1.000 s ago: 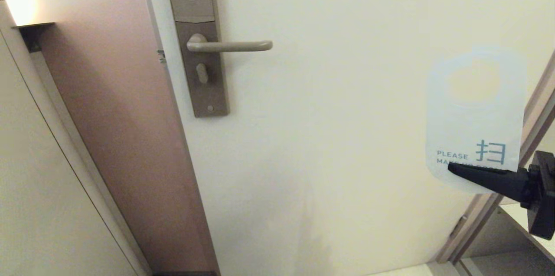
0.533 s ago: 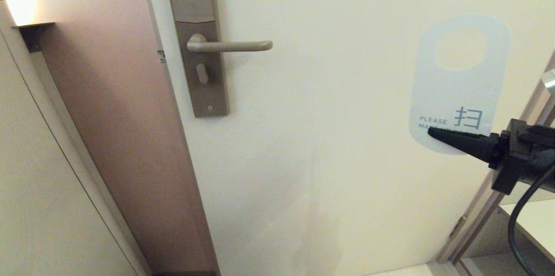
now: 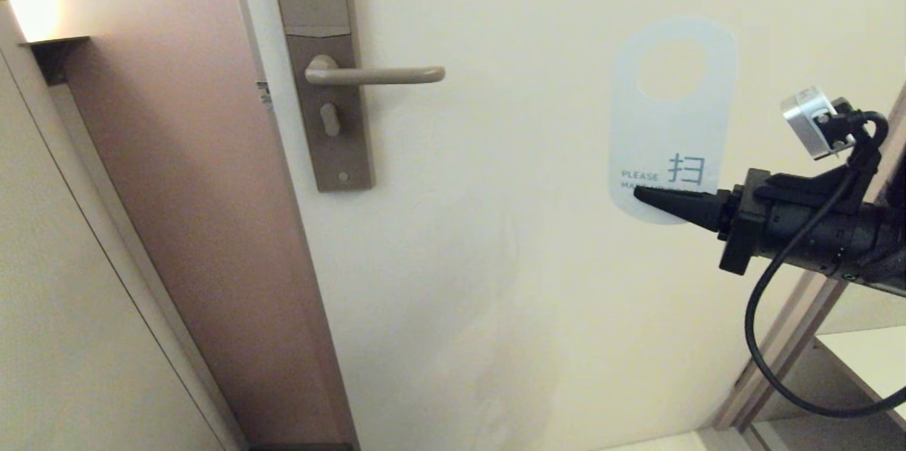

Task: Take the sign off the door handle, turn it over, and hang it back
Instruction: Hang the sign back with the other side facing out

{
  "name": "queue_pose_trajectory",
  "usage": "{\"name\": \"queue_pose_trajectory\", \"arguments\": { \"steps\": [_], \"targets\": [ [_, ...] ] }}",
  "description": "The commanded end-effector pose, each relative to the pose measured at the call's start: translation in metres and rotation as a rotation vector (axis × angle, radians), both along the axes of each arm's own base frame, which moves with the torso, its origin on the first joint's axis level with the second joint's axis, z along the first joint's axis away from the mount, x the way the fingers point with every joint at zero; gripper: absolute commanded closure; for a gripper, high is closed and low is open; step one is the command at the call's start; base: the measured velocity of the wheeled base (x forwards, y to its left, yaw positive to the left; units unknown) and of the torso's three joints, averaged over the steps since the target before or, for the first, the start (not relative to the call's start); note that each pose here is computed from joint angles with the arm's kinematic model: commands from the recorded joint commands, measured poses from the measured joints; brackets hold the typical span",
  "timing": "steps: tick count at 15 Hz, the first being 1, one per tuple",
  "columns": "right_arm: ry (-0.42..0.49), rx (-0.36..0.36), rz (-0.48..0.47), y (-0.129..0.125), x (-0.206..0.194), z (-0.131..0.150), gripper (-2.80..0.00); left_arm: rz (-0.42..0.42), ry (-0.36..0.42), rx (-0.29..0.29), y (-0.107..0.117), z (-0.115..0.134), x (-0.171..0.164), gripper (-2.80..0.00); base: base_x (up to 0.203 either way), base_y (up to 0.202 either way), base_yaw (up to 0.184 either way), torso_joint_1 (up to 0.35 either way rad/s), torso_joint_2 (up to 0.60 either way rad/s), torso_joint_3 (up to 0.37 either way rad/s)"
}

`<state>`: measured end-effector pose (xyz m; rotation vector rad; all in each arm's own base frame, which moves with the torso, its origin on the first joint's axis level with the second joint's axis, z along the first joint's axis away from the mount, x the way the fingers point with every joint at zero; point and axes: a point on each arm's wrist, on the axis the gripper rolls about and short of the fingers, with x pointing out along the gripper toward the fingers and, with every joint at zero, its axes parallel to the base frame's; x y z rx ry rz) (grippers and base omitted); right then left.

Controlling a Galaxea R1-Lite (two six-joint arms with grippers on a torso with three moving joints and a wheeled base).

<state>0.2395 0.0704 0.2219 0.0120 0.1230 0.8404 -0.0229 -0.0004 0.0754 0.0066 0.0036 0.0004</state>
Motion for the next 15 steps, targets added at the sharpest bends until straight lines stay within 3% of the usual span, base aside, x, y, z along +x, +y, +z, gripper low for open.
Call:
{"name": "queue_pose_trajectory", "arguments": {
  "steps": [1,10,15],
  "targets": [
    [0.024,-0.006,0.052,0.017,0.016,0.008,0.0,0.001,0.002,0.0,0.0,0.0,0.0,0.0,0.0,0.0,0.0,0.0,0.0,0.0],
    [0.018,-0.009,0.208,0.073,0.032,0.018,0.0,0.0,0.002,0.0,0.0,0.0,0.0,0.0,0.0,0.0,0.0,0.0,0.0,0.0],
    [-0.025,-0.003,0.156,0.086,0.04,0.026,0.0,0.001,0.001,0.001,0.0,0.0,0.0,0.0,0.0,0.0,0.0,0.0,0.0,0.0]
  ]
}}
